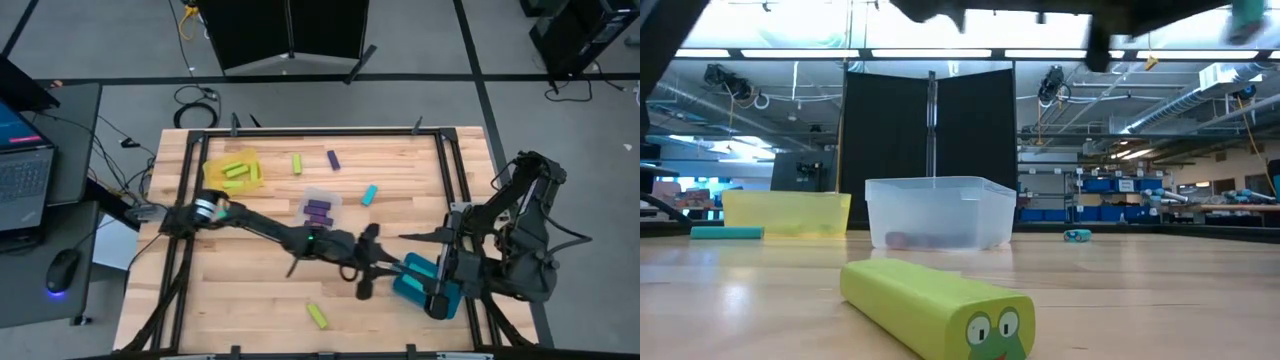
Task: Sort blocks
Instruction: Put the bottom blue block into the blue bin, then put the right blue block into the blue bin
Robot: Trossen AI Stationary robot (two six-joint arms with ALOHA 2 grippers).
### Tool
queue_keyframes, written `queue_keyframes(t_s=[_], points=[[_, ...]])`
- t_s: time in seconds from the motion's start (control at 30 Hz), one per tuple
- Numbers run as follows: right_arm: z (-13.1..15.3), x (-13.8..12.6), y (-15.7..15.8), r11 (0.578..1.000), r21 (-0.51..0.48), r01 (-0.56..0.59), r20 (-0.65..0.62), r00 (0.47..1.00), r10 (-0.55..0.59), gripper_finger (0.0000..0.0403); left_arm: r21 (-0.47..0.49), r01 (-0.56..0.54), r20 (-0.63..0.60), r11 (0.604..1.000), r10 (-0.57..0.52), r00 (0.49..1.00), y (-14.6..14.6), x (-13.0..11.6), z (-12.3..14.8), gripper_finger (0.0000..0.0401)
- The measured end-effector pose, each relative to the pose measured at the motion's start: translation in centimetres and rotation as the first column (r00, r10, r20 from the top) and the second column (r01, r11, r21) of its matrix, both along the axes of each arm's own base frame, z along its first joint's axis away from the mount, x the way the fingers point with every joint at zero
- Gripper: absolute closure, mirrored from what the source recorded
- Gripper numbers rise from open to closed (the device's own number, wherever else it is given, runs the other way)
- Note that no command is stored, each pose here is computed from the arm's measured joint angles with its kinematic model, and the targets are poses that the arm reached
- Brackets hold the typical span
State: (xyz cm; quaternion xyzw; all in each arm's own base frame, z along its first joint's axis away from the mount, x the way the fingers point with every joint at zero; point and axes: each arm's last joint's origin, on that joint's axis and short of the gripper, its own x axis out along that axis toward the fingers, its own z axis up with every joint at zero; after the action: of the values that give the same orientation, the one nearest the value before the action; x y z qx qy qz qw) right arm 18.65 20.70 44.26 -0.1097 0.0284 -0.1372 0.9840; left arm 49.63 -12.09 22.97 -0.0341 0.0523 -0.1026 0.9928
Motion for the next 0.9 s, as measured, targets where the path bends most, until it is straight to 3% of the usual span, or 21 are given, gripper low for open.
queue_keyframes(t_s=[0.3,0.53,0.6,0.77,0.9], points=[[0.4,0.0,0.0,1.000,-0.014,-0.002,0.015,1.000,0.002,0.0153,-0.033,0.063,0.026,0.997,-0.063,0.998,0.2,5.7,-2.8,0.0300],[0.4,0.0,0.0,1.000,-0.014,-0.002,0.017,1.000,0.002,0.0152,-0.113,0.047,-0.034,0.993,-0.052,0.998,0.8,7.5,-6.1,0.0300],[0.4,0.0,0.0,1.000,-0.013,-0.002,0.017,1.000,0.002,0.0152,-0.110,0.033,-0.046,0.993,-0.038,0.998,0.9,7.5,-6.4,0.0277],[0.4,0.0,0.0,1.000,-0.023,0.000,0.014,1.000,0.000,0.0153,-0.072,0.021,-0.069,0.997,-0.026,0.997,0.8,7.2,-5.5,0.0157],[0.4,0.0,0.0,1.000,-0.025,0.004,0.014,1.000,-0.004,0.0151,0.021,-0.008,-0.045,1.000,0.009,0.999,0.0,6.4,-2.2,0.0142]])
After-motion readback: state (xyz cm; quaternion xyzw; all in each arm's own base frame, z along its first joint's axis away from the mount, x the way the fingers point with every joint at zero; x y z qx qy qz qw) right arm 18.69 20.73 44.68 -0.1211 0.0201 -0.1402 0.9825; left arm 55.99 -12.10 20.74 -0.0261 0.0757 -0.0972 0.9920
